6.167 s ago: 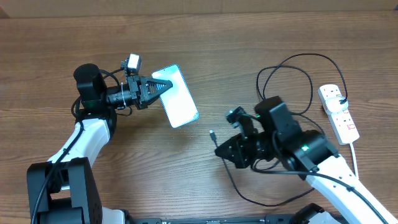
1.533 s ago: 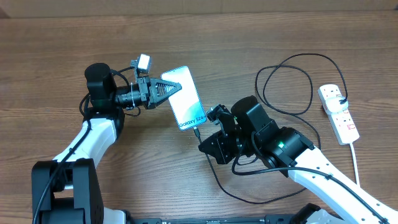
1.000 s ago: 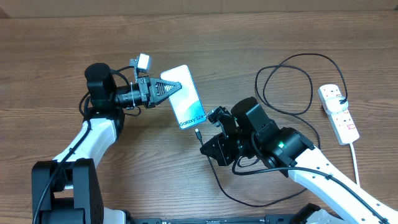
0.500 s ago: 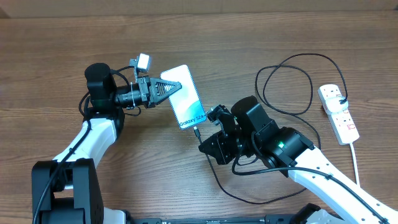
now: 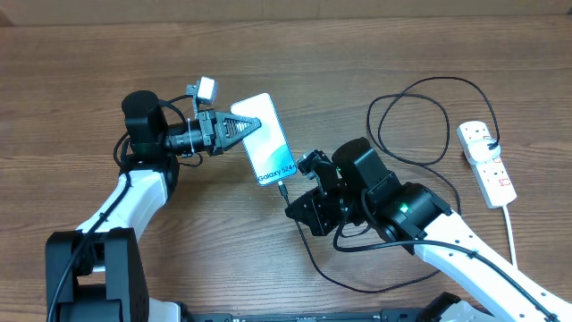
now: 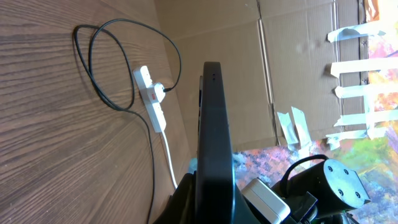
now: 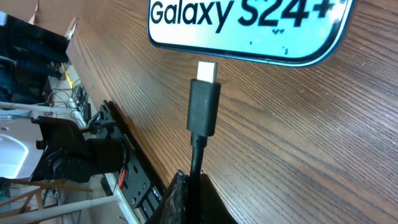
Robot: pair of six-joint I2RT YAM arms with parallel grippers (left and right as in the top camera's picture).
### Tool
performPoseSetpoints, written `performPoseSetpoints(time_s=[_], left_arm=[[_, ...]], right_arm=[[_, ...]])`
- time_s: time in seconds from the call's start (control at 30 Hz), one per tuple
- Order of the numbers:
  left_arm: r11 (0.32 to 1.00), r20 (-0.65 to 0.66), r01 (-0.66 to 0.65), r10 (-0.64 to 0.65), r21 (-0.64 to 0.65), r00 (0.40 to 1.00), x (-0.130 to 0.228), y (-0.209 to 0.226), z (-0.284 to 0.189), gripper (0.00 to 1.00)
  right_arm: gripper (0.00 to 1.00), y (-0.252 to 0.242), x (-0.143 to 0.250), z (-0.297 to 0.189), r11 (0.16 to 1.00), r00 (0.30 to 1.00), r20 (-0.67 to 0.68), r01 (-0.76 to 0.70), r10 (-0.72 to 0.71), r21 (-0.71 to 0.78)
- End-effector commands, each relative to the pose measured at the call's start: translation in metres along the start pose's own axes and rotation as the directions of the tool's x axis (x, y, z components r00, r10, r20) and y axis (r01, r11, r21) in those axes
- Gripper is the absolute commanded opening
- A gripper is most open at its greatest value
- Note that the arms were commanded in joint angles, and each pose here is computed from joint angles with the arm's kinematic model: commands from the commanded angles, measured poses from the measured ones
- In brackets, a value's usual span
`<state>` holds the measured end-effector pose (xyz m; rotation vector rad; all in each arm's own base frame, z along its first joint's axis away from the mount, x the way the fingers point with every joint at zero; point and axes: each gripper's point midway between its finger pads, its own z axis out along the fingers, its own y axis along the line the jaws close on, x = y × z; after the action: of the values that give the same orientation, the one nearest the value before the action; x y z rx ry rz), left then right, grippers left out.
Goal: Plug charger to phone and switch on socket
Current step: 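Press the USB-C plug further into the phone port with the right gripper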
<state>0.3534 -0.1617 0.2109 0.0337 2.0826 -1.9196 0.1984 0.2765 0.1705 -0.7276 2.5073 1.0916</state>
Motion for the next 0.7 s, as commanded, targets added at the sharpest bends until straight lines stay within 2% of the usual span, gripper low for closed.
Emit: performPoseSetpoints(time_s=[0.0, 0.67], left_arm=[[1.0, -0.018, -0.018, 0.019, 0.014, 1.0, -0.0004, -0.0082, 0.0023, 0.04], [1.0, -0.036, 0.004, -0.003, 0.023, 0.999, 0.0028, -0.0099, 0.0027, 0.04]], right_arm=[[0.04, 0.0033, -0.0034, -0.0011, 1.0, 1.0, 0.011, 0.018, -0.018, -0.003], [0.04, 0.0039, -0.0052, -0.0012, 1.0, 1.0, 0.018, 0.023, -0.023, -0.005]])
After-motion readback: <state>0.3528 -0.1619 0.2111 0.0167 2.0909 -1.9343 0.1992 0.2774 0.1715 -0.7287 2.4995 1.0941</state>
